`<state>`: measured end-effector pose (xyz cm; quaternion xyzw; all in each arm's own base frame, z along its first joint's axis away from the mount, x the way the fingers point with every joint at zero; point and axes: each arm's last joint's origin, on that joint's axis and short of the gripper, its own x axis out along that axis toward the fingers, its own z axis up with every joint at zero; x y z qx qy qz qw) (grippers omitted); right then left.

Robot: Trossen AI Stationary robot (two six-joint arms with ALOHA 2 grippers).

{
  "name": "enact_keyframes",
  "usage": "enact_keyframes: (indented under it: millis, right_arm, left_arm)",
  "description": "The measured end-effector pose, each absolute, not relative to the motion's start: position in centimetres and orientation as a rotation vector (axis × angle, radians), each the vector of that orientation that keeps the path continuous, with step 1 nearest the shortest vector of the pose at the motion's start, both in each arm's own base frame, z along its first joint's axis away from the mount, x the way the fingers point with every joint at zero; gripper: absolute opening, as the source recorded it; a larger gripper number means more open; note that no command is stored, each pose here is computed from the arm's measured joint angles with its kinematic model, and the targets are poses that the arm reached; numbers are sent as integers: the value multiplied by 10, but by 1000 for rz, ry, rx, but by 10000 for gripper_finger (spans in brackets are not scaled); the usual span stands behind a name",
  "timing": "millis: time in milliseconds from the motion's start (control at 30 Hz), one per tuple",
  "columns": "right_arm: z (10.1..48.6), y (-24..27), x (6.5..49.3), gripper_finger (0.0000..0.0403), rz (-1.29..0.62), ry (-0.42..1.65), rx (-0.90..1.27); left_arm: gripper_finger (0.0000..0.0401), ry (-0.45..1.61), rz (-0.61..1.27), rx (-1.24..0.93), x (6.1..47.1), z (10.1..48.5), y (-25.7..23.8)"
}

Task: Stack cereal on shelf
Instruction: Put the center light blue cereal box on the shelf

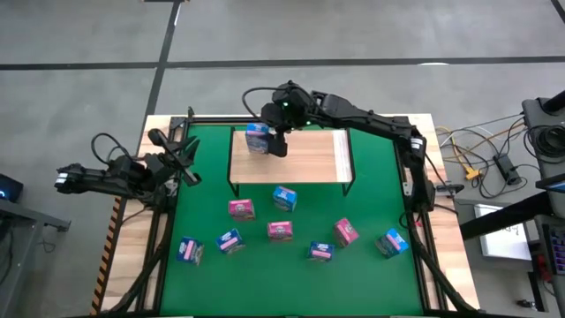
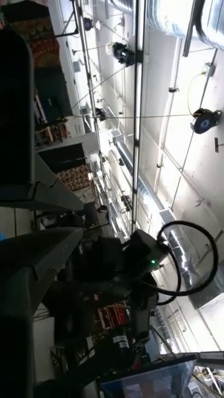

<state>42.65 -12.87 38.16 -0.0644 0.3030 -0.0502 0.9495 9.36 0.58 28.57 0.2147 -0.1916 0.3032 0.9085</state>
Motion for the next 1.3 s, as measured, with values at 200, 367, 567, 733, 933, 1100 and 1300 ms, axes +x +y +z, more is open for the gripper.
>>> enact_keyframes:
  millis: [200,367,567,733,933,1100,1300]
  right_arm:
    - [403,-112,413,223,-86,581,-128]
    - [412,-92,407,167,-81,590,-160]
    - [404,-63,408,49,-38,644,-210]
    - [377,-54,409,14,-15,742,-170]
    - [330,-61,415,9,-108,826,-178]
    - [306,-79,418,9,-284,823,-247]
    - [298,-91,421,9,-312,765,-271]
  left_arm:
    - [38,-386,626,468,94,286,6]
    - [38,-382,630,489,94,286,6]
    - [38,-382,629,489,94,286,6]
    - [38,-382,629,489,94,286,6]
    - [38,-372,626,493,96,285,5]
    - [38,-365,624,494,97,284,5]
    - [38,-352,621,494,99,283,5]
